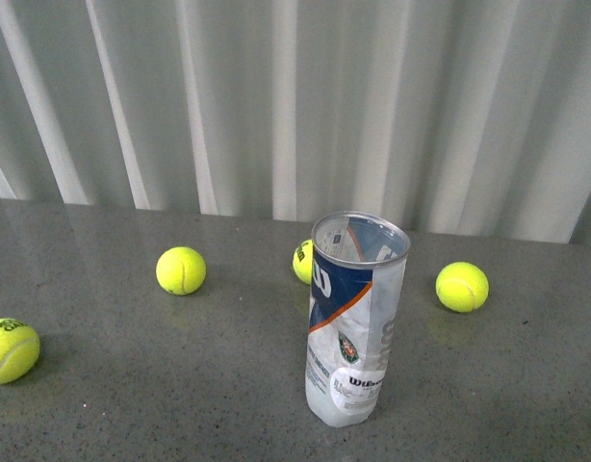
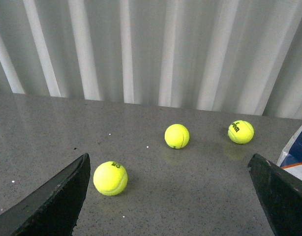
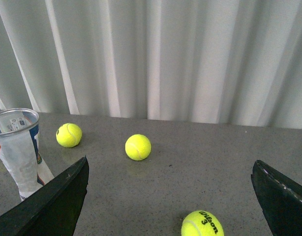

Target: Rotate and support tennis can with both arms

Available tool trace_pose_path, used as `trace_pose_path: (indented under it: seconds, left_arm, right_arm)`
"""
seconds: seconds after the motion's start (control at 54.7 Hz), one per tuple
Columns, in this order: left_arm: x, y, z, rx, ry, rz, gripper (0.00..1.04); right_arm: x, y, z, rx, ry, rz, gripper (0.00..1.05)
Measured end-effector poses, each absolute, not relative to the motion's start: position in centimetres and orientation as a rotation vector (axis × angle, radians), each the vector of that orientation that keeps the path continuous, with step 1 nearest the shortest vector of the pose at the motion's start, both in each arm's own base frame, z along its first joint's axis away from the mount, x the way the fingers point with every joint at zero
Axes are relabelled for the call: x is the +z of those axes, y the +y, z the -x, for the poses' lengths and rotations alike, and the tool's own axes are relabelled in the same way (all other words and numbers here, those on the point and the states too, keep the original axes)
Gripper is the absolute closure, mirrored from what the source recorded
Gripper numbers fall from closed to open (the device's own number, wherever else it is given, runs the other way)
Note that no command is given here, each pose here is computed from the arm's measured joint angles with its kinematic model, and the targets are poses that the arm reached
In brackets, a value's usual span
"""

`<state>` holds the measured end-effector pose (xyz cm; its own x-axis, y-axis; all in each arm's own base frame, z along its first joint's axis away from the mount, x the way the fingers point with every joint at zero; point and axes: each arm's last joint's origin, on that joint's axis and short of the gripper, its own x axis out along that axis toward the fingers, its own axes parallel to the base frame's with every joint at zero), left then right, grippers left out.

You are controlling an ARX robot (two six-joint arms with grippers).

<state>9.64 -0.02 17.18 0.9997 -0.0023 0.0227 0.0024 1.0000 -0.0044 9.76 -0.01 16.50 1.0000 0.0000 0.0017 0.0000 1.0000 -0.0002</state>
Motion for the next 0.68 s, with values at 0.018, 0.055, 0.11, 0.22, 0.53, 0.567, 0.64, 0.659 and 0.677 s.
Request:
trace_pose_path:
  seconds: [0.018, 0.055, 0.11, 0.22, 0.53, 0.567, 0.64, 0.659, 0.677]
  left_arm:
    - [17.18, -0.02, -9.64, -0.002, -0.023, 0.004, 0.07]
    - [17.18, -0.02, -9.64, -0.002, -0.023, 0.004, 0.07]
    - [17.18, -0.02, -9.64, -0.002, -0.023, 0.004, 0.07]
    - [17.18, -0.02, -9.64, -0.002, -0.023, 0.004, 0.07]
    - [17.18, -0.02, -9.64, -0.002, -0.023, 0.004, 0.07]
    - [17.18, -0.02, -9.64, -0.002, -0.023, 0.004, 0.07]
    - [17.18, -0.02, -9.64, -0.002, -0.023, 0.004, 0.07]
    - [17.18, -0.02, -9.64, -0.002, -0.023, 0.004, 0.07]
    - [17.18, -0.02, -9.64, -0.002, -0.023, 0.004, 0.07]
  right_arm:
    - [16.5, -0.01, -9.76, 0.0, -0.002, 0.0, 0.07]
    - [16.5, -0.01, -9.76, 0.0, -0.002, 0.0, 0.07]
    - [16.5, -0.01, -9.76, 0.0, -0.002, 0.0, 0.07]
    - [16.5, -0.01, -9.76, 0.0, -0.002, 0.0, 0.07]
    - [16.5, -0.01, -9.76, 0.0, -0.002, 0.0, 0.07]
    - [16.5, -0.01, -9.76, 0.0, -0.002, 0.0, 0.07]
    - [16.49, -0.01, -9.77, 0.0, -0.001, 0.0, 0.07]
    - [16.5, -0.01, -9.76, 0.0, -0.002, 0.0, 0.07]
    - [16.5, -0.01, -9.76, 0.0, -0.002, 0.0, 0.07]
